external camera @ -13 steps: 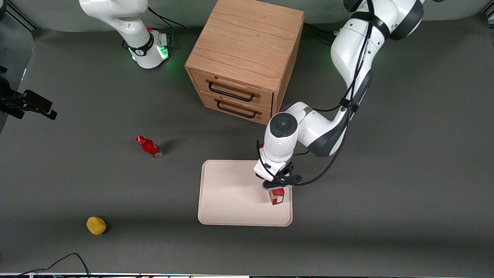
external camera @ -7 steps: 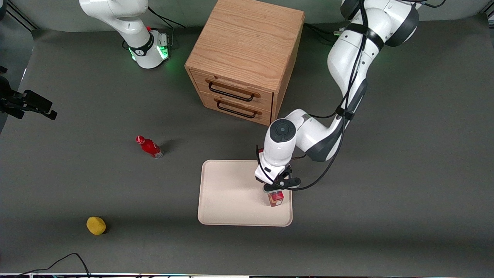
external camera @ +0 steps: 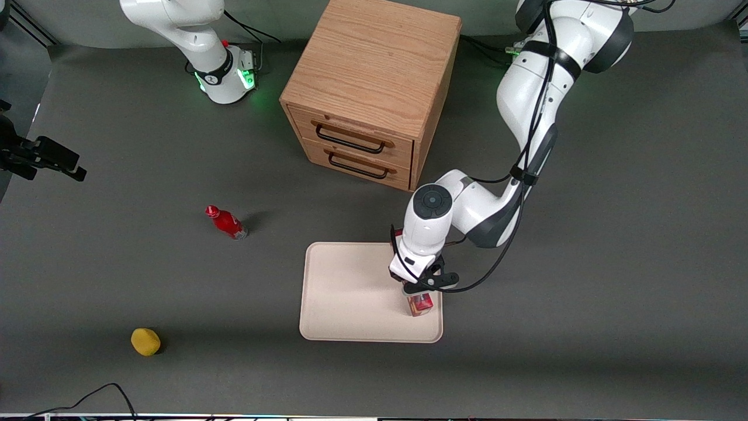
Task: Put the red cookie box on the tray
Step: 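Lower the upright box onto the tray surface, then open the left gripper to release the box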
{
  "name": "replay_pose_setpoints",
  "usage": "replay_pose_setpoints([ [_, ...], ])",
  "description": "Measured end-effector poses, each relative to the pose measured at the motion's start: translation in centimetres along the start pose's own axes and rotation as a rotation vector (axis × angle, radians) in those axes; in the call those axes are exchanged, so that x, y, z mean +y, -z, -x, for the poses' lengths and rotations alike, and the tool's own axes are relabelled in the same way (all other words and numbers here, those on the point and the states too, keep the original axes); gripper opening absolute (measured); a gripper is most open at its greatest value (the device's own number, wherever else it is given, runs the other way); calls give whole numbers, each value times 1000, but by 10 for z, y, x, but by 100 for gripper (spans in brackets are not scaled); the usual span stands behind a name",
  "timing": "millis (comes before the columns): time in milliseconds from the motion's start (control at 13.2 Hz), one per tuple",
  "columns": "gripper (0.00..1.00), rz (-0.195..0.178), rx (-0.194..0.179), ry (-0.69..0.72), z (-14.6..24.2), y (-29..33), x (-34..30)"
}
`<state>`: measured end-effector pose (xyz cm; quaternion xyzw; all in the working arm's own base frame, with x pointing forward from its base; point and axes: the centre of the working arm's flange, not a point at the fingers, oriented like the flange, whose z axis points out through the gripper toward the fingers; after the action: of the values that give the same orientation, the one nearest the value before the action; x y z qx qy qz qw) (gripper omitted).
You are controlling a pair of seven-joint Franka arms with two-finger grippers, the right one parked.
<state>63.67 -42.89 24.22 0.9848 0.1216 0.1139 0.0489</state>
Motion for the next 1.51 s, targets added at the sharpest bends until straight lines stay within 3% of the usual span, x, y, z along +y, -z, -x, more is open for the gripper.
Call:
replay_pose_setpoints([
  [302, 28, 5, 33, 5, -14, -4, -10],
  [830, 29, 25, 45, 7, -18, -16, -12],
  [981, 42, 32, 49, 6, -18, -20, -12],
  [1283, 91, 36, 50, 0, -15, -28, -12],
  [1358, 99, 36, 51, 0, -15, -28, -12],
  [1509, 100, 40, 55, 1, -17, -26, -11],
])
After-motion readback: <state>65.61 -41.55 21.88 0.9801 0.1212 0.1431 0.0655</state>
